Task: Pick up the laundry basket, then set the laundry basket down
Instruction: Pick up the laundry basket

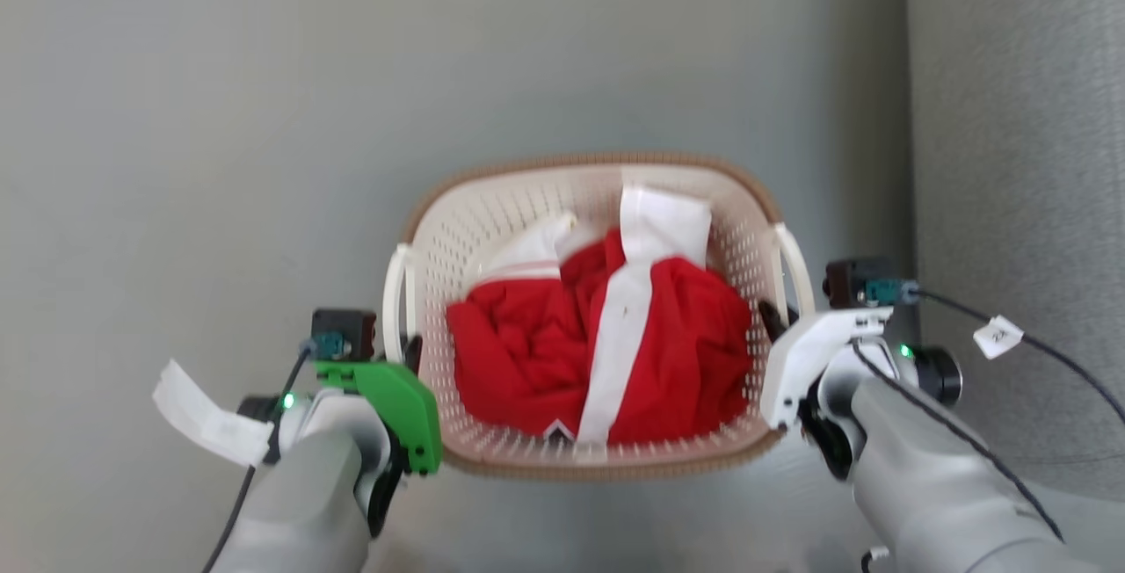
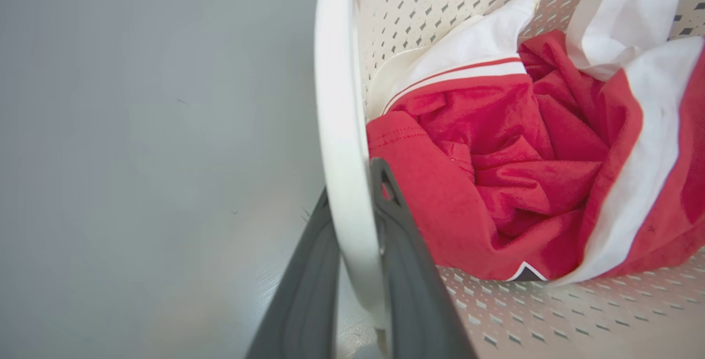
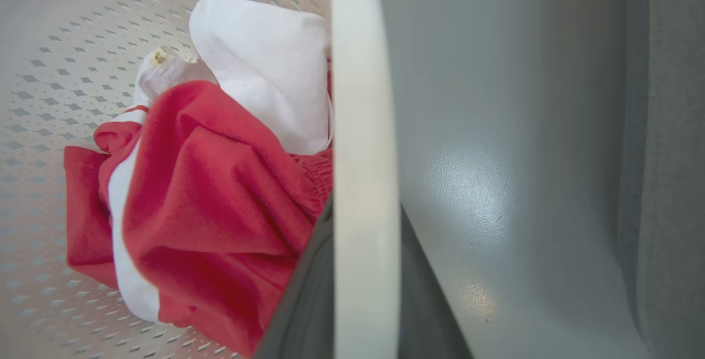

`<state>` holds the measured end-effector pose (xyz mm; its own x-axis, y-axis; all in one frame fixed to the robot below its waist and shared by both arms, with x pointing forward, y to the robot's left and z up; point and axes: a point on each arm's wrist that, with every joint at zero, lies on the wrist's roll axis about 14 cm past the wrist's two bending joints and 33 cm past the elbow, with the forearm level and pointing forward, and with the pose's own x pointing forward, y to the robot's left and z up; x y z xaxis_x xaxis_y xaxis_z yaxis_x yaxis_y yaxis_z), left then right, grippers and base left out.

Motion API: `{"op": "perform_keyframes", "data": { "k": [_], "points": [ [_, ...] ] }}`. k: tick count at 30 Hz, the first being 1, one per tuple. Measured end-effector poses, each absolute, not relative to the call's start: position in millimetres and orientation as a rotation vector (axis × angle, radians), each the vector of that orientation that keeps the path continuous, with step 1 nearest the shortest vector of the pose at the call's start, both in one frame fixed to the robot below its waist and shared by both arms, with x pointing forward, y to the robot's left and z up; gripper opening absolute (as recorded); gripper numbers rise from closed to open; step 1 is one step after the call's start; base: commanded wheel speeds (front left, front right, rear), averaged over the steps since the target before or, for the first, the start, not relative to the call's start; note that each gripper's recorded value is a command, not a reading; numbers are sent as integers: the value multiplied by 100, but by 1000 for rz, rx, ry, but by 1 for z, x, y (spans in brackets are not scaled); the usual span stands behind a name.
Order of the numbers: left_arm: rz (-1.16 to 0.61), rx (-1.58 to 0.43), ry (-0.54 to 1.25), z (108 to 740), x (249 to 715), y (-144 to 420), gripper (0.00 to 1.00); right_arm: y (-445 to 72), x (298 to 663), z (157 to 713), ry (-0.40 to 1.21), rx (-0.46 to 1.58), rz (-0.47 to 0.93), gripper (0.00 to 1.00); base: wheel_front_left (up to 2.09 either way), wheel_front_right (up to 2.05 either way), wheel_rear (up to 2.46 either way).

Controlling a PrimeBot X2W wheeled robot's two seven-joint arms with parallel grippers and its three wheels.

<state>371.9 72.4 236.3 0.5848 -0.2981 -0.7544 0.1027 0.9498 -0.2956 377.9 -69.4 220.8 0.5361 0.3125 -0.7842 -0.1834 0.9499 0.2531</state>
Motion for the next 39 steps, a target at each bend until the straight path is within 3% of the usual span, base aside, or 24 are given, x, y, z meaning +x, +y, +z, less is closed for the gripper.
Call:
{"op": "perform_keyframes", "data": {
  "k": [16, 39],
  "points": [
    [-282, -241, 985, 262, 320, 64, 0, -74, 317, 249, 1057, 157, 291, 0, 0, 0, 0],
    [-294, -233, 942, 289, 296, 63, 0, -71, 287, 281, 1025, 164, 281, 0, 0, 0, 0]
  ]
}}
